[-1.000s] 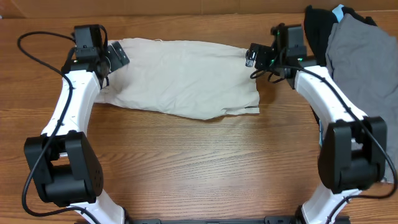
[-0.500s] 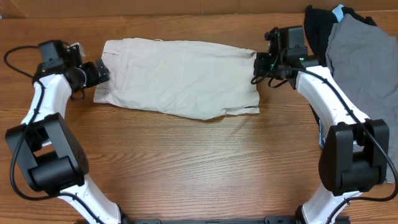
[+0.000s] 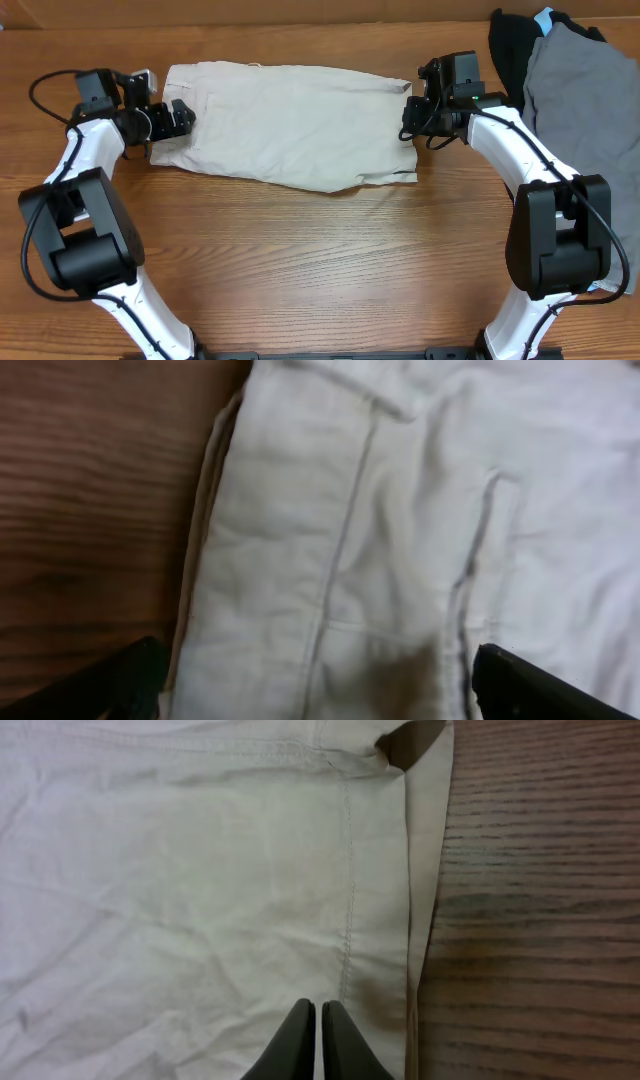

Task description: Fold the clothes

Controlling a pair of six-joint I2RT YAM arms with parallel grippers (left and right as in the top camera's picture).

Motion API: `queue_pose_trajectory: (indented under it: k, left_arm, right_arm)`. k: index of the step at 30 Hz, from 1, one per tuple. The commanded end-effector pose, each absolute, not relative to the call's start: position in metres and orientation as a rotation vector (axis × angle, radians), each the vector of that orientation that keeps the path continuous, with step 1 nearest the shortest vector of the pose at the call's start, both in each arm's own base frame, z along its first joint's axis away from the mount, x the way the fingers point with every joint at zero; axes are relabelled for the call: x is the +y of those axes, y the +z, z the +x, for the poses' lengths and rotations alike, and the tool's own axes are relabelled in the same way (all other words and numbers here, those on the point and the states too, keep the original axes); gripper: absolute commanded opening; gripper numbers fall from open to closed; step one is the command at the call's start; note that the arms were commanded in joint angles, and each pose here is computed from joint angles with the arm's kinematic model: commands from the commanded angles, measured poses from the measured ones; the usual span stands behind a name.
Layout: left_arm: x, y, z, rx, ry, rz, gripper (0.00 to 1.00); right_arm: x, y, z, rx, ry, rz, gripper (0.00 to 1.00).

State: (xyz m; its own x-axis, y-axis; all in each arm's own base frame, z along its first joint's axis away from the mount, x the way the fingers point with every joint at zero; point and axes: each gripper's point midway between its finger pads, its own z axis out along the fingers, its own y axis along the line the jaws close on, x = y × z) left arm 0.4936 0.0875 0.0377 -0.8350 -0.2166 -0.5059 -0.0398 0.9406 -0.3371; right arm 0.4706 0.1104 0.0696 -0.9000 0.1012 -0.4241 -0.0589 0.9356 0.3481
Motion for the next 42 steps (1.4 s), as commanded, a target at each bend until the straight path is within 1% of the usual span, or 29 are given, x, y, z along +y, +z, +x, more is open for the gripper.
queue_pose_trajectory:
  k: [1, 10, 16, 17, 21, 22, 23, 24, 25, 26, 29, 33, 37, 38, 42]
  left_arm:
    - [0.086, 0.023, 0.498, 2.540, -0.445, -0.146, 1.00]
    - [0.082, 0.008, 0.499, 2.556, -0.456, -0.144, 1.00]
    - [0.061, -0.005, 0.497, 2.581, -0.520, -0.107, 0.94]
    - [0.058, -0.009, 0.497, 2.588, -0.524, -0.101, 0.90]
    - [0.044, -0.024, 0.496, 2.616, -0.549, -0.101, 0.72]
    - [0.041, -0.028, 0.496, 2.625, -0.550, -0.101, 0.63]
    - [0.037, -0.034, 0.495, 2.638, -0.545, -0.101, 0.47]
    - [0.035, -0.037, 0.495, 2.644, -0.543, -0.102, 0.34]
    - [0.035, -0.042, 0.494, 2.654, -0.537, -0.110, 0.17]
    - [0.036, -0.043, 0.494, 2.659, -0.527, -0.136, 0.04]
    - [0.044, -0.042, 0.495, 2.668, -0.504, -0.248, 0.04]
    - [0.052, -0.016, 0.495, 2.647, -0.544, -0.308, 0.04]
    - [0.059, 0.036, 0.490, 2.646, -0.537, -0.327, 0.04]
    - [0.059, 0.050, 0.489, 2.645, -0.536, -0.328, 0.04]
    - [0.056, 0.103, 0.478, 2.648, -0.525, -0.276, 0.04]
  right_arm:
    - [0.111, 0.067, 0.470, 2.649, 0.503, 0.021, 0.08]
    - [0.111, 0.066, 0.469, 2.653, 0.502, 0.022, 0.08]
    - [0.111, 0.066, 0.469, 2.653, 0.503, 0.023, 0.08]
    - [0.111, 0.066, 0.469, 2.653, 0.503, 0.023, 0.08]
    - [0.111, 0.066, 0.468, 2.660, 0.503, 0.024, 0.08]
    - [0.111, 0.066, 0.468, 2.661, 0.502, 0.024, 0.08]
    - [0.111, 0.066, 0.468, 2.660, 0.502, 0.024, 0.08]
    - [0.111, 0.066, 0.468, 2.660, 0.502, 0.024, 0.08]
    - [0.111, 0.066, 0.468, 2.660, 0.502, 0.024, 0.08]
    - [0.111, 0.066, 0.468, 2.660, 0.502, 0.024, 0.08]
    - [0.111, 0.066, 0.468, 2.660, 0.502, 0.024, 0.08]
    - [0.111, 0.065, 0.466, 2.667, 0.511, 0.029, 0.07]
    - [0.116, 0.065, 0.462, 2.678, 0.555, 0.021, 0.06]
    - [0.117, 0.065, 0.461, 2.682, 0.562, 0.020, 0.04]
    - [0.117, 0.060, 0.458, 2.702, 0.563, 0.029, 0.04]
